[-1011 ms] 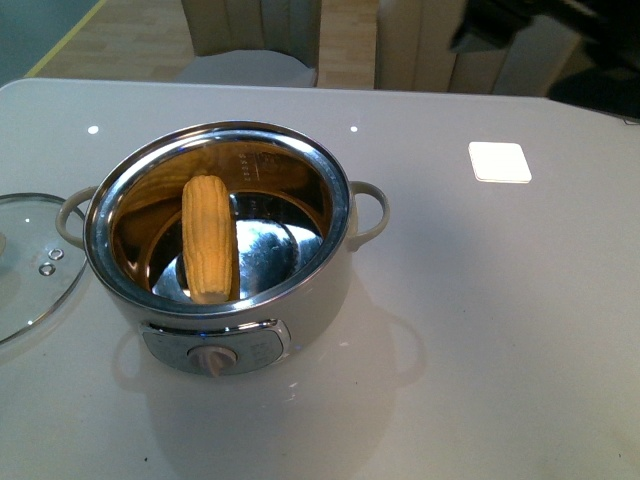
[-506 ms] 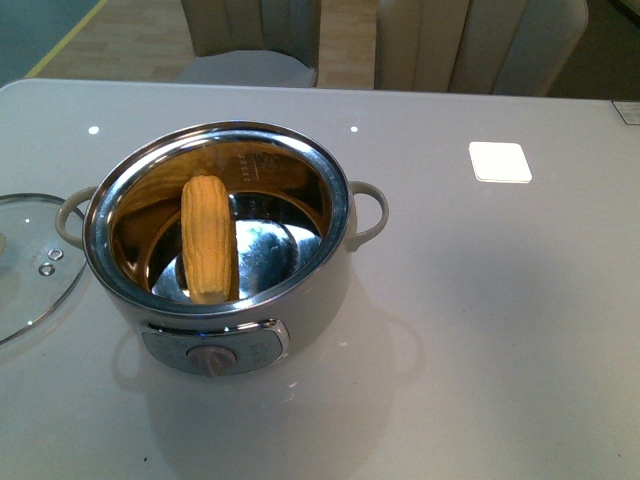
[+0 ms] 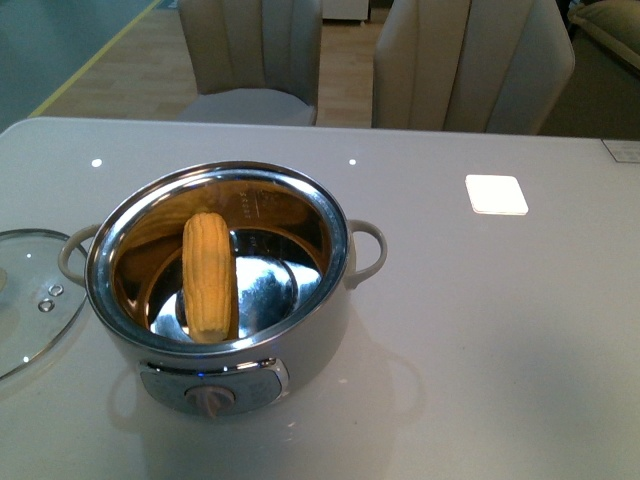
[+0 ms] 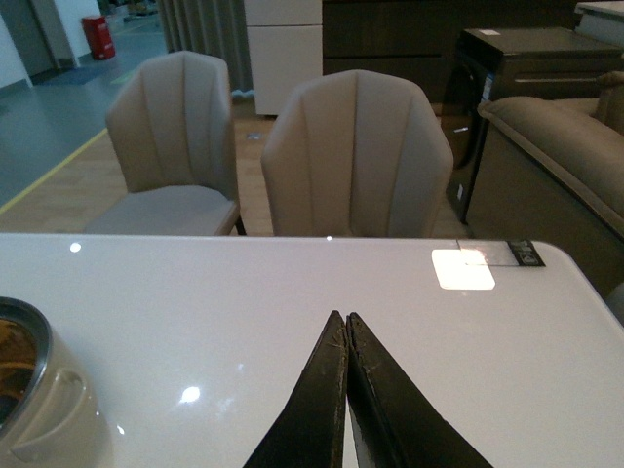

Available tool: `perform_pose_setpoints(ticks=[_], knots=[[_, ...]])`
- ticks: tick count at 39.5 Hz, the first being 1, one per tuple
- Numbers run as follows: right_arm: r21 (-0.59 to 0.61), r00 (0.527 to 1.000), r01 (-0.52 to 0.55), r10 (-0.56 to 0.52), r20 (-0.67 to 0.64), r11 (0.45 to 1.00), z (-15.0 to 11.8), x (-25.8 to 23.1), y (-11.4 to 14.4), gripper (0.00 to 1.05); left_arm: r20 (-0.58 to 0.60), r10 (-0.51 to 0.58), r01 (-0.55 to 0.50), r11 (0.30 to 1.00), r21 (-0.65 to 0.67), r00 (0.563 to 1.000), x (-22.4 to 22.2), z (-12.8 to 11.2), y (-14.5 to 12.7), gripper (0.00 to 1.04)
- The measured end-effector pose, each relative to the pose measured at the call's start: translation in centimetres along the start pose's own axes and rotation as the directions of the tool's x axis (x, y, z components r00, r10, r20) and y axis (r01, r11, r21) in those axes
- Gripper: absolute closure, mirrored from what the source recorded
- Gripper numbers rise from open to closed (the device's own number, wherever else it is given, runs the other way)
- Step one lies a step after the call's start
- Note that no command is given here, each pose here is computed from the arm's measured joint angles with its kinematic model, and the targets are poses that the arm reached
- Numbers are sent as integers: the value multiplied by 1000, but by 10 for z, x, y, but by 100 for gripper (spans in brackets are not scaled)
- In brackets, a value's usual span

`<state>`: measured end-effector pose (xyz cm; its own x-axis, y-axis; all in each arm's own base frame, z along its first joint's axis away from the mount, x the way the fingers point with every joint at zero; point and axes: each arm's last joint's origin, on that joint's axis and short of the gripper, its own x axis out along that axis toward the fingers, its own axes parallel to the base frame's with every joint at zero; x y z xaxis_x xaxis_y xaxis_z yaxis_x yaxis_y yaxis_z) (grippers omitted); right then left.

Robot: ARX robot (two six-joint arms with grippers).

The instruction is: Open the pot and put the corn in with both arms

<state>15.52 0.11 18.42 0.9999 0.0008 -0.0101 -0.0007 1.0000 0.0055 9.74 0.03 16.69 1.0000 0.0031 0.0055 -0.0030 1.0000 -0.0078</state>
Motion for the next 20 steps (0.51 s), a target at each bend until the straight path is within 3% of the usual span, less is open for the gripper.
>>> perform_pose_setpoints(ticks=[20], knots=[[-1,1000,2,-2,18,1000,-14,-24,-1,103,0,-1,1,1000,0,1000,0,0,0,7]])
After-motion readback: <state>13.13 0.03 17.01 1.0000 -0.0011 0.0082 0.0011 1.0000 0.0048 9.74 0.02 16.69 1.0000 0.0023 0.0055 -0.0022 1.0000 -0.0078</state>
